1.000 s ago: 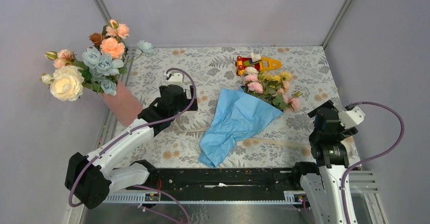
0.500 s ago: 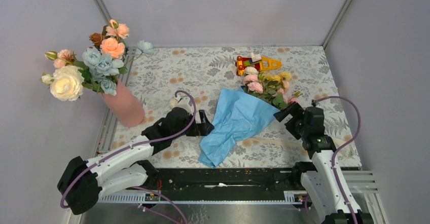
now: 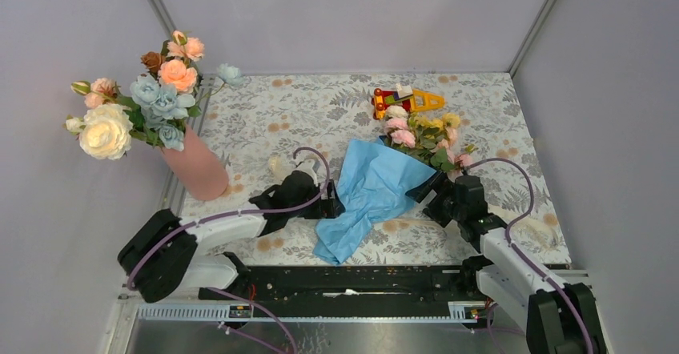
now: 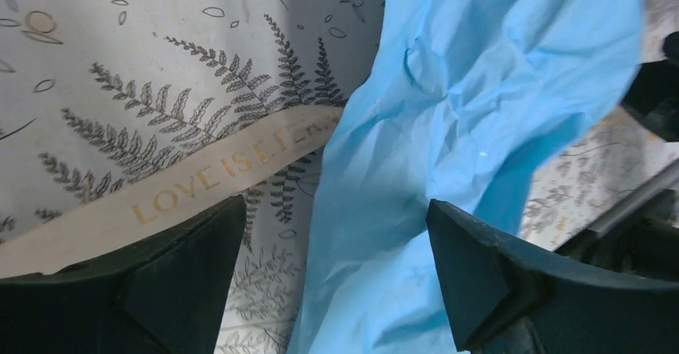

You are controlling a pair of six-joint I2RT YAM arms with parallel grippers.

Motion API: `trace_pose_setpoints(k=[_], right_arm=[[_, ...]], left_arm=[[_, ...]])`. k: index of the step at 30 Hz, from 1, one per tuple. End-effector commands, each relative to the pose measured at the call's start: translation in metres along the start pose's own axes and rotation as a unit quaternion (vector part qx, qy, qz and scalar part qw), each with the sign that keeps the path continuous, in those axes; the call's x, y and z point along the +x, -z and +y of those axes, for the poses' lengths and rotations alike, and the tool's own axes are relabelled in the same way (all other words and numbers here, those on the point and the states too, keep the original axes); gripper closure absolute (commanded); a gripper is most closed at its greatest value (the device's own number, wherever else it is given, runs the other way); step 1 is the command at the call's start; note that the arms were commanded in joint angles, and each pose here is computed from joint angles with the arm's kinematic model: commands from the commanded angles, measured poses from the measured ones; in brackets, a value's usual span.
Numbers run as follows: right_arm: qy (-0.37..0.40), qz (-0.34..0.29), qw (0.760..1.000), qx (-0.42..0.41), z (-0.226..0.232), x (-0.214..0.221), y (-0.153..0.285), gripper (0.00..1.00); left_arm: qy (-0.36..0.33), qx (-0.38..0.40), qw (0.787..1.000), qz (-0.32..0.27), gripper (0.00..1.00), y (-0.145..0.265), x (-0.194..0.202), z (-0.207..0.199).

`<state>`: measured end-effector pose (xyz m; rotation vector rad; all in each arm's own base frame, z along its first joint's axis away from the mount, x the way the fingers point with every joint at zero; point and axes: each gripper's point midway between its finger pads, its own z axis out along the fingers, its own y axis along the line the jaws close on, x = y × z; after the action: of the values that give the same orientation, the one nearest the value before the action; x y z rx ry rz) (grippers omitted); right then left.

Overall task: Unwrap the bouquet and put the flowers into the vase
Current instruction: Move the fake flower to the center of the board.

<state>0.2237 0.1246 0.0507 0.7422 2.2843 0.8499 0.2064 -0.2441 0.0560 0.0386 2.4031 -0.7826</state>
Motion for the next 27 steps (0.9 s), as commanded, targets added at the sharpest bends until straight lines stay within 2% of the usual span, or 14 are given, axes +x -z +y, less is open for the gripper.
trace_pose_setpoints(k=[1,5,9,14,20,27], right_arm=[[-0.004,-0.02,0.999,-0.045,0.022,-0.011,-0.012,0.05],[-0.001,-0.019,0.999,-0.037,0.02,-0.011,-0.021,0.12],[-0.006,-0.027,0.999,-0.029,0.013,-0.013,-0.03,0.25],[-0.019,-0.065,0.998,-0.019,0.004,-0.024,-0.038,0.36],[-0.033,-0.11,0.993,-0.012,0.002,-0.042,-0.046,0.44],[-0.047,-0.129,0.99,-0.01,0.006,-0.057,-0.065,0.46]], left_arm=[[-0.036,0.036,0.999,-0.018,0.13,-0.021,-0.019,-0.025],[-0.051,0.026,0.998,-0.025,0.26,-0.032,-0.025,-0.023],[-0.06,0.016,0.998,-0.019,0.43,-0.045,-0.025,-0.021],[-0.058,0.004,0.998,-0.025,0.58,-0.058,-0.029,-0.018],[-0.057,-0.004,0.998,-0.032,0.73,-0.076,-0.035,-0.019],[-0.066,-0.028,0.996,-0.052,0.78,-0.092,-0.054,-0.02]])
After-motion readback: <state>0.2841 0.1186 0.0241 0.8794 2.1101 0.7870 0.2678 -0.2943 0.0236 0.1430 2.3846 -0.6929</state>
